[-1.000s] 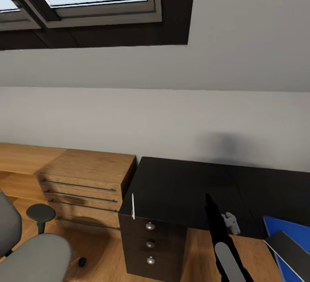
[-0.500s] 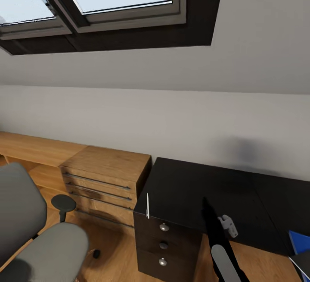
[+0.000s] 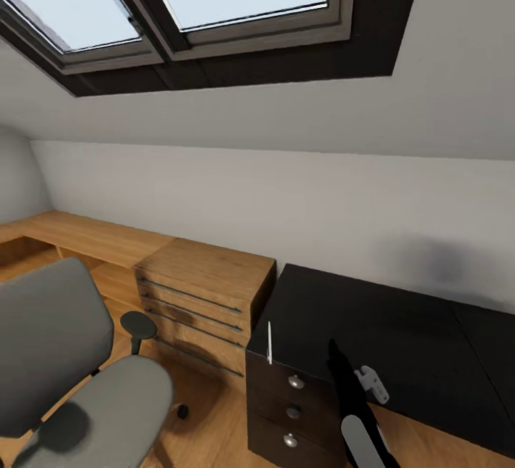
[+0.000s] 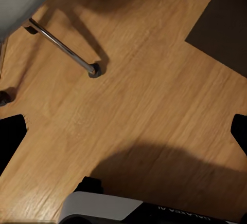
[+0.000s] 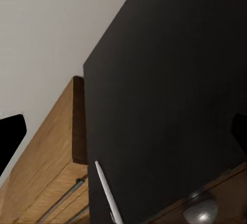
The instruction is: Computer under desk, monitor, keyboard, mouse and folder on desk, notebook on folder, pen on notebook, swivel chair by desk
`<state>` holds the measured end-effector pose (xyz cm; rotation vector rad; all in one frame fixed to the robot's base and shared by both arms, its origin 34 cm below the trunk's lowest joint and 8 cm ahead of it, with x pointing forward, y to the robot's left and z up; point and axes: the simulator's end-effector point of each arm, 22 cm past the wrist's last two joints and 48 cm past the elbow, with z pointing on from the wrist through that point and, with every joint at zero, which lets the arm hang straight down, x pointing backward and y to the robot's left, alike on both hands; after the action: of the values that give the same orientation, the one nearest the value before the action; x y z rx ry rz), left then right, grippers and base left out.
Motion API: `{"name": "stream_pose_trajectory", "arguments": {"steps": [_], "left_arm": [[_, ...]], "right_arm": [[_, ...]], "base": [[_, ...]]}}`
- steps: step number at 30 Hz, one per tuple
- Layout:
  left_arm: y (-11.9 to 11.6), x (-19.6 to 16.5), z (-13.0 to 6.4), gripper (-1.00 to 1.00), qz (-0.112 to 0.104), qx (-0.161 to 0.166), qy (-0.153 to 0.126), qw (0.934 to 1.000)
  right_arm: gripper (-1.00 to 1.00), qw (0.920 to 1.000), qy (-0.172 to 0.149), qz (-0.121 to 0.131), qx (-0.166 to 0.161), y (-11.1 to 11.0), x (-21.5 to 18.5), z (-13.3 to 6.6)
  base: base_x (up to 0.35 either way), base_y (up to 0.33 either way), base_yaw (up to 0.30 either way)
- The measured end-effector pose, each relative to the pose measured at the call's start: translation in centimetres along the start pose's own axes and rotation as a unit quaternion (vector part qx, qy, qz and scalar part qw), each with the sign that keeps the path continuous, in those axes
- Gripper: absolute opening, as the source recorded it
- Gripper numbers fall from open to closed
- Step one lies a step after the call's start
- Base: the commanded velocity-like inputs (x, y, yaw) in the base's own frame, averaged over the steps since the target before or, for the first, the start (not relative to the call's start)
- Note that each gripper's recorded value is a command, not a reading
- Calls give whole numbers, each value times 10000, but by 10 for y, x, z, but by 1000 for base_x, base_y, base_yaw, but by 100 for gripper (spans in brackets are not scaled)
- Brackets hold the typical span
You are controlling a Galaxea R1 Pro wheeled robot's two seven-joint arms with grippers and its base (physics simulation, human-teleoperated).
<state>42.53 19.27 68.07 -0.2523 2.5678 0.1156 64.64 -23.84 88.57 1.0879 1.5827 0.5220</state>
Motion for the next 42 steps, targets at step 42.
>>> {"name": "stream_pose_trajectory", "arguments": {"steps": [42], "left_arm": [[-2, -6, -3, 100, 8, 30, -95, 9999]], "right_arm": [[100, 10000, 41, 11, -30, 4, 4, -3]], "base": [[0, 0, 240]]}}
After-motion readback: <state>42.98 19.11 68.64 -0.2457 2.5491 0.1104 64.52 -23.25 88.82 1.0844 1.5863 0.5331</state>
